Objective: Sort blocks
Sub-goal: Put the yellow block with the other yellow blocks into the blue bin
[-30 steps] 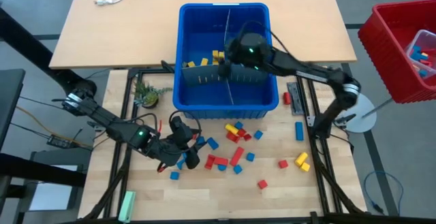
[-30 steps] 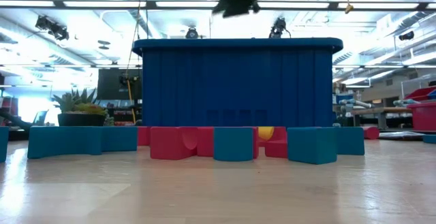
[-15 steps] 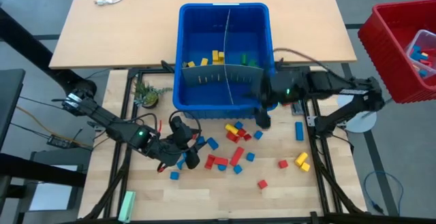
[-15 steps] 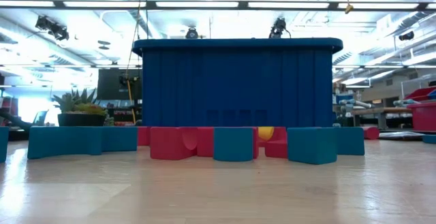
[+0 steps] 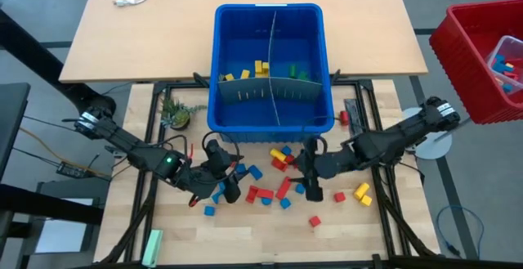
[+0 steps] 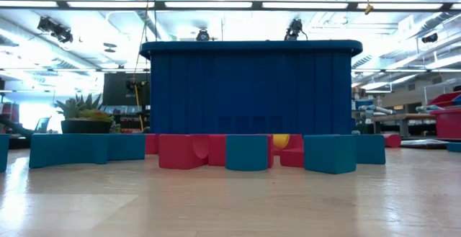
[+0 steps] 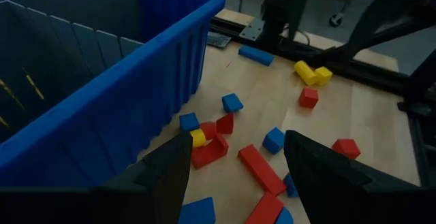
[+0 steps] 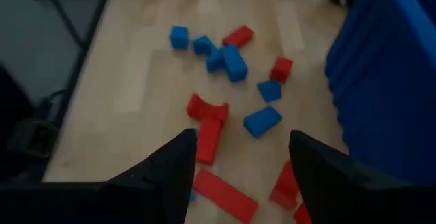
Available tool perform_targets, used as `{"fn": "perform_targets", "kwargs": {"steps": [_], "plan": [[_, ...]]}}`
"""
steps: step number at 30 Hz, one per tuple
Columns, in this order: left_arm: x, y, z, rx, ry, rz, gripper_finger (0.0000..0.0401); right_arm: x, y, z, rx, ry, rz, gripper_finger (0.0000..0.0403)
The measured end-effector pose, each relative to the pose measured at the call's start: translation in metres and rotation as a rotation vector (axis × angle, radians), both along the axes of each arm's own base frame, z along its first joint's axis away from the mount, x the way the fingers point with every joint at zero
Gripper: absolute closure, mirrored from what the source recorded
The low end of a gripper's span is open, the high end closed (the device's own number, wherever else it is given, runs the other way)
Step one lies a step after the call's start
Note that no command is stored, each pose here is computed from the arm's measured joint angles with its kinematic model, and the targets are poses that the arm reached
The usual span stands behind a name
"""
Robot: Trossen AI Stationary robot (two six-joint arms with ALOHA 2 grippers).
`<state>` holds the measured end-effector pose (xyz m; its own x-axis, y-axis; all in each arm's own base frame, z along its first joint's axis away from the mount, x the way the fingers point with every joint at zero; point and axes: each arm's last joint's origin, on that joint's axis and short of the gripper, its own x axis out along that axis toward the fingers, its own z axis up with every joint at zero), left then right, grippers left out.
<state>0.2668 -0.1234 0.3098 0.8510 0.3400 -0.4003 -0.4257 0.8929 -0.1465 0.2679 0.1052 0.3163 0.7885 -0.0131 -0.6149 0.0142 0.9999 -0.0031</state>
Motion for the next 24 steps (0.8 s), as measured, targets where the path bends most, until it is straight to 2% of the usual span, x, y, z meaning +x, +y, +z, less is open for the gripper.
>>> {"fn": "perform_targets", "kwargs": {"steps": [9, 18, 24], "plan": [[0.001, -0.001, 0.002, -0.015, -0.025, 0.001, 0.0158, -0.004, -0.01, -0.075, 0.055, 0.011, -0.107, 0.0188], [0.002, -0.001, 0.003, -0.023, -0.041, -0.001, 0.0158, 0.0, -0.048, -0.116, 0.027, 0.034, -0.286, 0.0203], [0.002, -0.001, 0.004, -0.024, -0.044, -0.001, 0.0158, 0.018, -0.063, -0.147, 0.001, 0.115, -0.298, 0.0216]]}}
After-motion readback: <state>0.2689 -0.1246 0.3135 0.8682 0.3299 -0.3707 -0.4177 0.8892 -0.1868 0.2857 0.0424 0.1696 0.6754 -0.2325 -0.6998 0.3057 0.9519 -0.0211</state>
